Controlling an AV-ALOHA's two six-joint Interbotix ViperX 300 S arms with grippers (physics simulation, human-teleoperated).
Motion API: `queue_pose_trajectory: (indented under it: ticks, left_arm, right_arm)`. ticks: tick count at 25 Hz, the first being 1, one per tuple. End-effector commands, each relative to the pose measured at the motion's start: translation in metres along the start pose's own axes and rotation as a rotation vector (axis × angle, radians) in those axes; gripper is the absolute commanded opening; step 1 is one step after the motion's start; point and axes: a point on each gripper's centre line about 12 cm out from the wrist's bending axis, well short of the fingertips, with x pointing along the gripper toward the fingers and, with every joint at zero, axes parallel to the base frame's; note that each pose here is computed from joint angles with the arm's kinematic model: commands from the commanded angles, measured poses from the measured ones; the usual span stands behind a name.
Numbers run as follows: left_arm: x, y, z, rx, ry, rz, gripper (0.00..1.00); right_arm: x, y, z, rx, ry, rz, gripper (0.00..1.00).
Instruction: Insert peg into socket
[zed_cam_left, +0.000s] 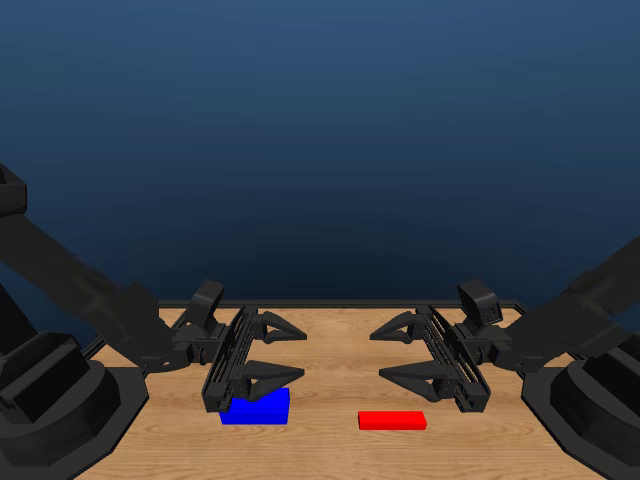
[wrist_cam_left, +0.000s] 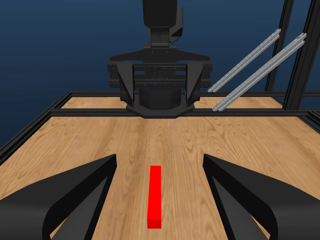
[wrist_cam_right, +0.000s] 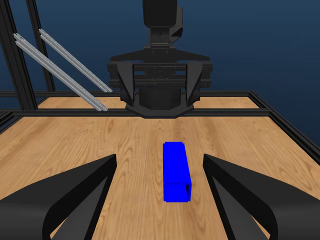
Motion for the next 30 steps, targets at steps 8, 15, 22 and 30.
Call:
queue_pose_trajectory:
  ticks: [8,15,22,30]
  left_arm:
    - [-0.003,-0.012,0.031,-0.079,-0.216,-0.033,1.0]
    - [-0.02,0.014,-0.029,-0.227,0.168,0.15,1.0]
    - [-0.042,0.013,-0.068,-0.296,0.436,0.193,1.0]
    - [-0.064,0.018,-0.118,-0.337,0.67,0.257,1.0]
  right_arm:
    - [0.003,0.004,-0.003,0.109,0.053,-0.067,1.0]
    - [0.025,0.013,-0.013,0.122,0.124,-0.037,1.0]
    - [0.033,0.014,-0.024,0.153,0.153,-0.033,1.0]
    - [0.033,0.01,-0.034,0.175,0.165,-0.037,1.0]
